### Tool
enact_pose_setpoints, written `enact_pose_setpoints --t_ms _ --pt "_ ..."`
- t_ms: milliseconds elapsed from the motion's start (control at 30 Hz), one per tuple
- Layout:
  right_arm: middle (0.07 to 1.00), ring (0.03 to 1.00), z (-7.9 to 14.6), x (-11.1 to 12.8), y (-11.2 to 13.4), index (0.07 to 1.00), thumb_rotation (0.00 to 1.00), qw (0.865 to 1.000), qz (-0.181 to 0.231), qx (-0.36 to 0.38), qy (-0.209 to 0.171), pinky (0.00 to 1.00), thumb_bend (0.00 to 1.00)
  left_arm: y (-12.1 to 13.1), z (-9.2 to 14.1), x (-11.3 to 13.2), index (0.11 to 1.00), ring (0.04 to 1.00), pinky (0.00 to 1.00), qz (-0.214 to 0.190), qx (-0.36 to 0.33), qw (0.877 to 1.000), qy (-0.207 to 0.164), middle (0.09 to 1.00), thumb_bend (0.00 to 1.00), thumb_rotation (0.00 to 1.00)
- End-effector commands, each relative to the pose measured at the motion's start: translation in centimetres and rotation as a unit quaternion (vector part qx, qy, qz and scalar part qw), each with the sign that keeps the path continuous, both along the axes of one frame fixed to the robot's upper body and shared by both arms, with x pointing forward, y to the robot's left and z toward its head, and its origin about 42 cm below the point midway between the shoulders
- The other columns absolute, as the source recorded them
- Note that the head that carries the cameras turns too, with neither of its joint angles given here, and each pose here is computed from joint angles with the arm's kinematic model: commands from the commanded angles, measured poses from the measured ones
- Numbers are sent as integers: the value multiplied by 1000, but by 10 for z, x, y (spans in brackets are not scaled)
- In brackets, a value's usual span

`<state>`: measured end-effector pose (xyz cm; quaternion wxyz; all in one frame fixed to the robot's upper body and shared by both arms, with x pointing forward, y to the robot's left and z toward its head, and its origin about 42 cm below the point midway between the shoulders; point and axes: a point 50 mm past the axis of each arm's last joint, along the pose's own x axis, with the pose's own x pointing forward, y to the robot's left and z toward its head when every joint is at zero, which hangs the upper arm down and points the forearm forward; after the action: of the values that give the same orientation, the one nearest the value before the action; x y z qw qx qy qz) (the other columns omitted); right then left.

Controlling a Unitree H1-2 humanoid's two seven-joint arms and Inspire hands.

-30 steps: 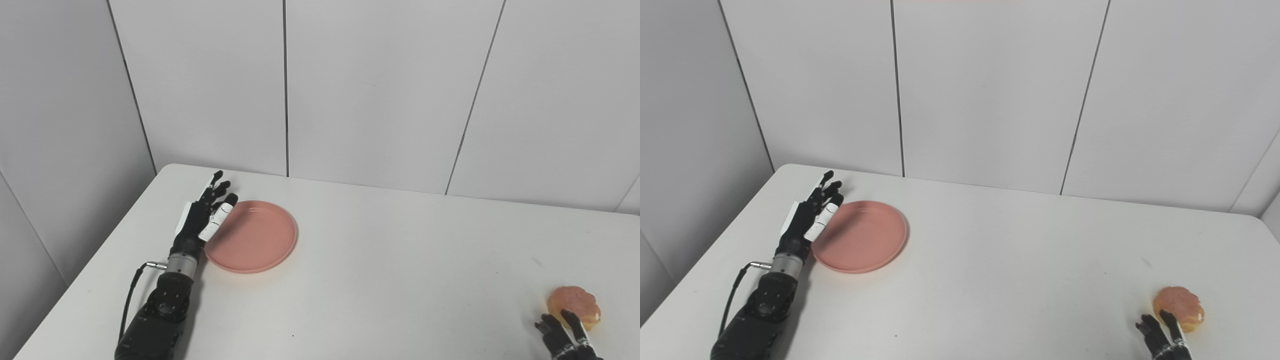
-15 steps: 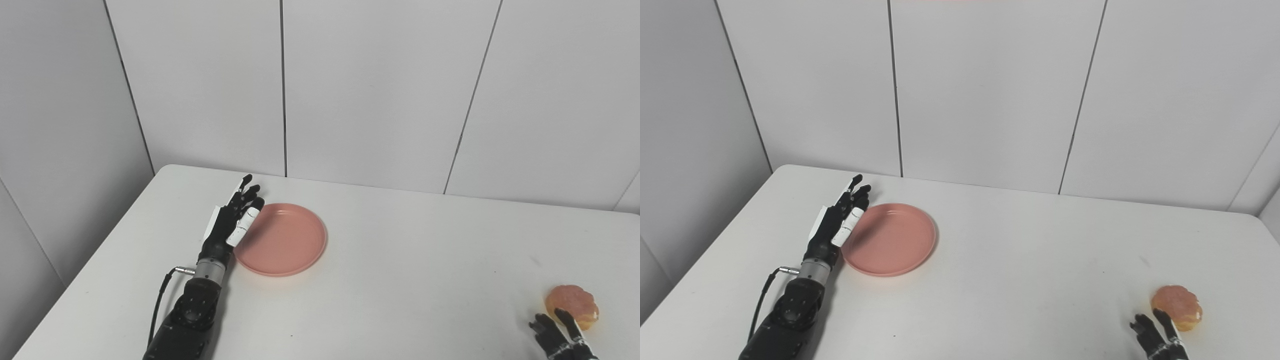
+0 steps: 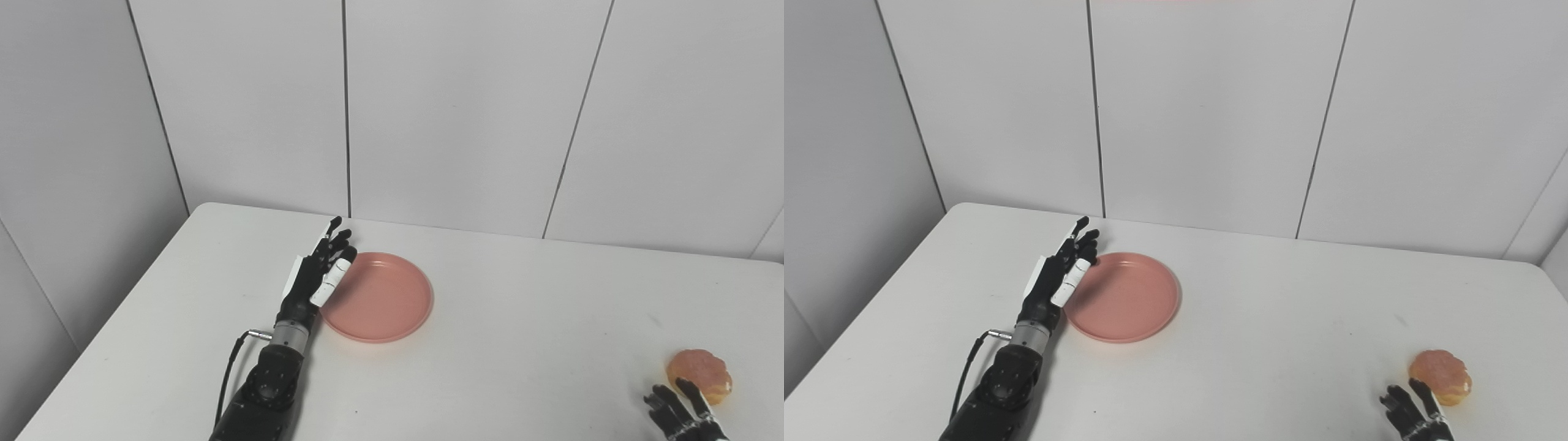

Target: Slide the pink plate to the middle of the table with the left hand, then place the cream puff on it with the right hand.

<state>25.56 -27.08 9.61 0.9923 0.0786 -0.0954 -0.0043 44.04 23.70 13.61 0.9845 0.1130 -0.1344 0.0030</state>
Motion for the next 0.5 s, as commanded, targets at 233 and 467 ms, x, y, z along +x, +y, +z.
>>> enact_pose_setpoints --t_ms 233,467 --pt "827 845 -34 1 11 892 907 995 15 5 96 914 783 -33 -29 -12 924 888 779 -28 -8 999 26 885 829 872" --pt "827 847 -33 0 13 895 912 995 15 1 98 919 776 -52 -35 -15 926 894 808 -47 -18 998 34 888 841 881"
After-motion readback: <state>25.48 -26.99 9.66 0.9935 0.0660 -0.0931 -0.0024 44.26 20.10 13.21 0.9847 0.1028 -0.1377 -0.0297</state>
